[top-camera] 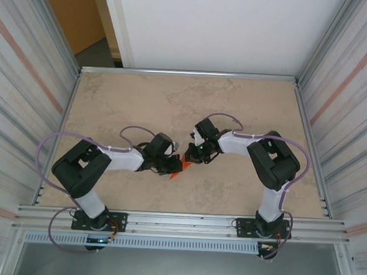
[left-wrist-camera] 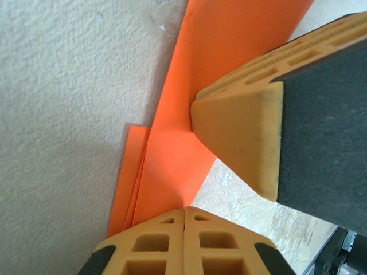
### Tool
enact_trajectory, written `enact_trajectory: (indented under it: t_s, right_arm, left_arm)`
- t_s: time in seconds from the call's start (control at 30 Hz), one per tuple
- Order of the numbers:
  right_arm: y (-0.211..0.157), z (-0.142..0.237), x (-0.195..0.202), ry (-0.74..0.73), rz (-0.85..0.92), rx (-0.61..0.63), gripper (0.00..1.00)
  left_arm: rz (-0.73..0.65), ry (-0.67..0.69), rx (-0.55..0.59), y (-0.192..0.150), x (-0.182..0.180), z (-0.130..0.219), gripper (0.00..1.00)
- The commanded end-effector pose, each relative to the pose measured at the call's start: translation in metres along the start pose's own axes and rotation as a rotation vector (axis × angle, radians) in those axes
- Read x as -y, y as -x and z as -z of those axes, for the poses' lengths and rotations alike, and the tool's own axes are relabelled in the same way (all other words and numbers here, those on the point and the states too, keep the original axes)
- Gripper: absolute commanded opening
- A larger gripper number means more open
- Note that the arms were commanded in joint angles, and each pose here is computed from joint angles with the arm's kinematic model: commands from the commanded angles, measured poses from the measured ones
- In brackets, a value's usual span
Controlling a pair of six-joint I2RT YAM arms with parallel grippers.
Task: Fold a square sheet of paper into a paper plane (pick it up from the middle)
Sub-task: Fold the wing for the fifth time at the center of the table.
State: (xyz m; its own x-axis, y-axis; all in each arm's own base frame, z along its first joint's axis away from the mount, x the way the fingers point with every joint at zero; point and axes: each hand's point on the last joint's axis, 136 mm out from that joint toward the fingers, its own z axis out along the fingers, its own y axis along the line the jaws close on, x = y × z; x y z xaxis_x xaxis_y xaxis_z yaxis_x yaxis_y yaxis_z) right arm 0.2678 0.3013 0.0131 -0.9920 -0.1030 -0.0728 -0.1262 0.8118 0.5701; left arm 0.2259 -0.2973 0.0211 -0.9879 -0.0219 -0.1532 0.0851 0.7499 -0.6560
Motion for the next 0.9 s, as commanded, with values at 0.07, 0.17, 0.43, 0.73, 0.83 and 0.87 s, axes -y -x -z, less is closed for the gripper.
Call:
enact_trajectory:
  t_s: [0.07,0.17,0.43,0.73,0.83,0.87]
  right_arm:
    - [-0.029,-0.016,0.048,-0.176,-0.073,-0.106,0.09]
    - [-0.030,-0.016,0.050,-0.187,-0.077,-0.114,0.09]
    - [-0.032,-0.018,0.053,-0.198,-0.086,-0.124,0.09]
    - [-0.031,-0.017,0.052,-0.193,-0.087,-0.123,0.09]
    - [-0.031,-0.018,0.052,-0.194,-0.089,-0.124,0.09]
    - [-0.030,-0.018,0.051,-0.192,-0.088,-0.124,0.09]
  left_arm:
    - [0.005,0.055,-0.061,-0.017,-0.021,-0.002,0.00]
    - [-0.021,0.072,-0.087,-0.022,-0.025,0.000,0.00]
    - [-0.095,0.096,-0.128,-0.030,-0.023,0.014,0.00]
    - [-0.166,0.035,-0.082,-0.020,0.015,0.029,0.00]
    - [-0.165,0.021,-0.080,-0.021,0.021,0.026,0.00]
    - [-0.161,0.024,-0.082,-0.021,0.020,0.024,0.00]
